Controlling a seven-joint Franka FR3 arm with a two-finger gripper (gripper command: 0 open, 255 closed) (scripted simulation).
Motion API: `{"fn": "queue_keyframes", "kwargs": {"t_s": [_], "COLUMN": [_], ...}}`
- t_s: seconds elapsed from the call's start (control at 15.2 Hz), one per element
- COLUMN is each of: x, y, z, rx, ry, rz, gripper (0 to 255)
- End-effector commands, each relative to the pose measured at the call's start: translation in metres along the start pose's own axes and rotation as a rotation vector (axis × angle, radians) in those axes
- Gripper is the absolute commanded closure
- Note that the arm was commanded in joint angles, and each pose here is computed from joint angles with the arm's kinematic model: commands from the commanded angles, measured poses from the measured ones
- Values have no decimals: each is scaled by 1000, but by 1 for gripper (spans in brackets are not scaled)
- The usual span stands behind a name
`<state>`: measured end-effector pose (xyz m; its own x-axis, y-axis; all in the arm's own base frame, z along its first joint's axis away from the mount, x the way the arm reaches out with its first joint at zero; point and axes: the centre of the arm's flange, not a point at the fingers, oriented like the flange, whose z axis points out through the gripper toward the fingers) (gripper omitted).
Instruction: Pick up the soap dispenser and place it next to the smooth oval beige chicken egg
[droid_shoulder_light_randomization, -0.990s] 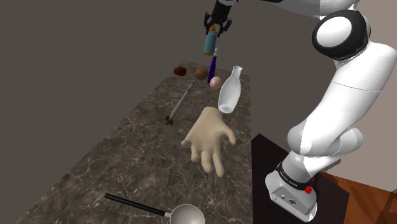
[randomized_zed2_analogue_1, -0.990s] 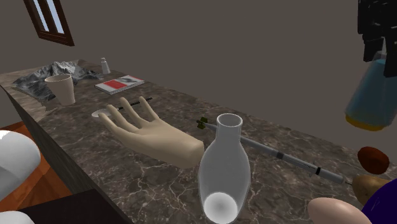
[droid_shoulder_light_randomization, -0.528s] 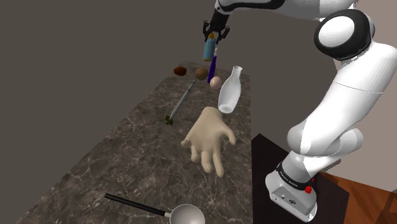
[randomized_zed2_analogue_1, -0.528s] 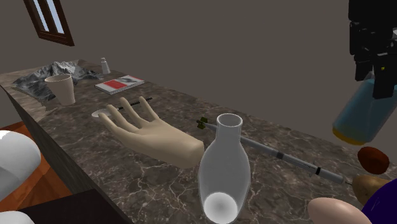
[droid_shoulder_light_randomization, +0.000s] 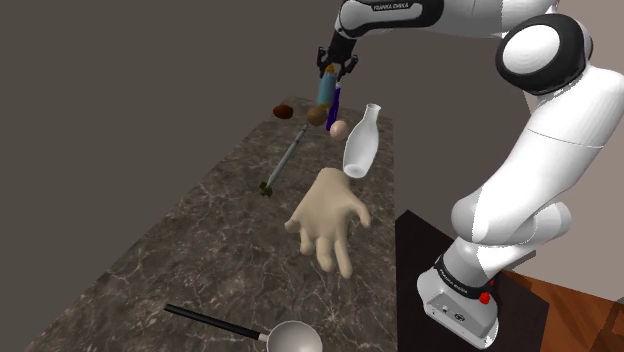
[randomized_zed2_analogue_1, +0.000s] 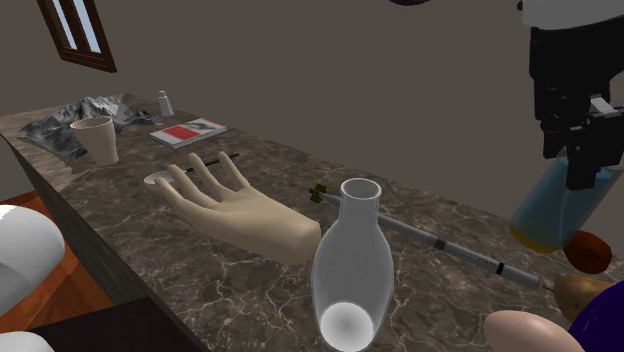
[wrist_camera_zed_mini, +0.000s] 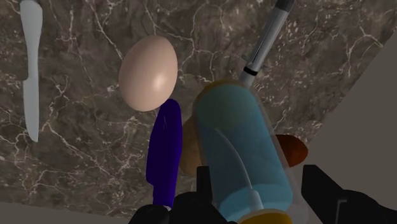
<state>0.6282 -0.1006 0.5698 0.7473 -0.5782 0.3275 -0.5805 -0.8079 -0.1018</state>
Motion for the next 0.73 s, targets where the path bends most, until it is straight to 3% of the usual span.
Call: {"fn": "queue_keyframes", "kwargs": {"t_s": [0.0, 0.66], "x": [-3, -20], "y": [2, 8], "z": [10, 59], "rx": [0, 0], "ry": [1, 1], "rz": [0, 0], "gripper": [255, 255]}}
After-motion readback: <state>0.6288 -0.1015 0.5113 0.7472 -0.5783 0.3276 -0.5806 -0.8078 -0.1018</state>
